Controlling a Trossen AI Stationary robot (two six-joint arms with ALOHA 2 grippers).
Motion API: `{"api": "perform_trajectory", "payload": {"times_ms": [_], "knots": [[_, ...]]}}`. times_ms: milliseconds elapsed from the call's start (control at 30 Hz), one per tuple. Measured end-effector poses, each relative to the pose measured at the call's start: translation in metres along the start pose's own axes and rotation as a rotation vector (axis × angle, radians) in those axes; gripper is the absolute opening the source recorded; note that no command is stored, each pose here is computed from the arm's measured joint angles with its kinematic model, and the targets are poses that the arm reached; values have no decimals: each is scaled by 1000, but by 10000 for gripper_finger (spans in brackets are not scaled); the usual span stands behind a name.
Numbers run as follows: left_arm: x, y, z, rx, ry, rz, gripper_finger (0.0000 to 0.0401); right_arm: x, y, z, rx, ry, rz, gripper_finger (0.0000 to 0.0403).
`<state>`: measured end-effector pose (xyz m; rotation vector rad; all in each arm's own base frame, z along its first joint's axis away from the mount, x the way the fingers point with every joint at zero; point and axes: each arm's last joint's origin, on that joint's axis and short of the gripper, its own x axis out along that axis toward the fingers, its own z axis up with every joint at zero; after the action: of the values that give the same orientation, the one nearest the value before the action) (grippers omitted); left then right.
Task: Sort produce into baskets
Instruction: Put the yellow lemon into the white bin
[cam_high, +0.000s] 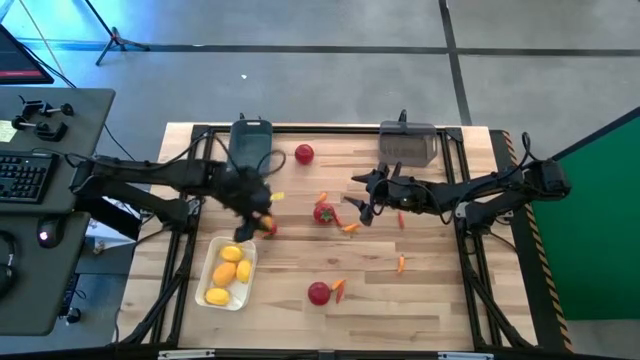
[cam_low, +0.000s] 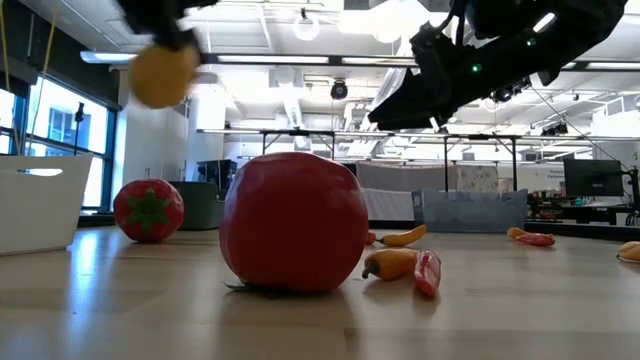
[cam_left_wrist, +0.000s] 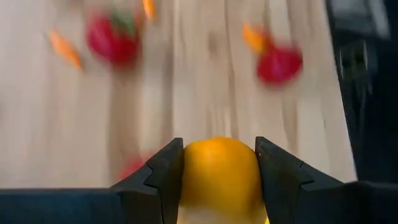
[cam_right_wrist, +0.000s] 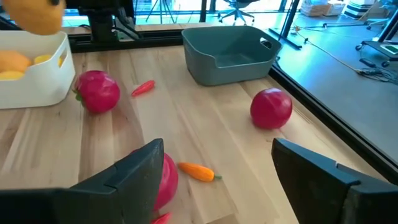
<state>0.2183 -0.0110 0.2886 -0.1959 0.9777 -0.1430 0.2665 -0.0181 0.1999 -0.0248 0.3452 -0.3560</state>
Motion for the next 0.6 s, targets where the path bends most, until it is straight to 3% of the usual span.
{"api": "perform_trajectory", "payload": {"times_ms": [200,433,600], "knots": [[-3,-23,-26,-103,213,-20,145,0,0,0,-6,0,-13,288],[8,-48,-48,-130,330,-63,145,1,-5,-1,-3,8,-33,288],[27,-59,-64,-168,370,-172,144,3,-11,-1,2,14,-52,288]]}}
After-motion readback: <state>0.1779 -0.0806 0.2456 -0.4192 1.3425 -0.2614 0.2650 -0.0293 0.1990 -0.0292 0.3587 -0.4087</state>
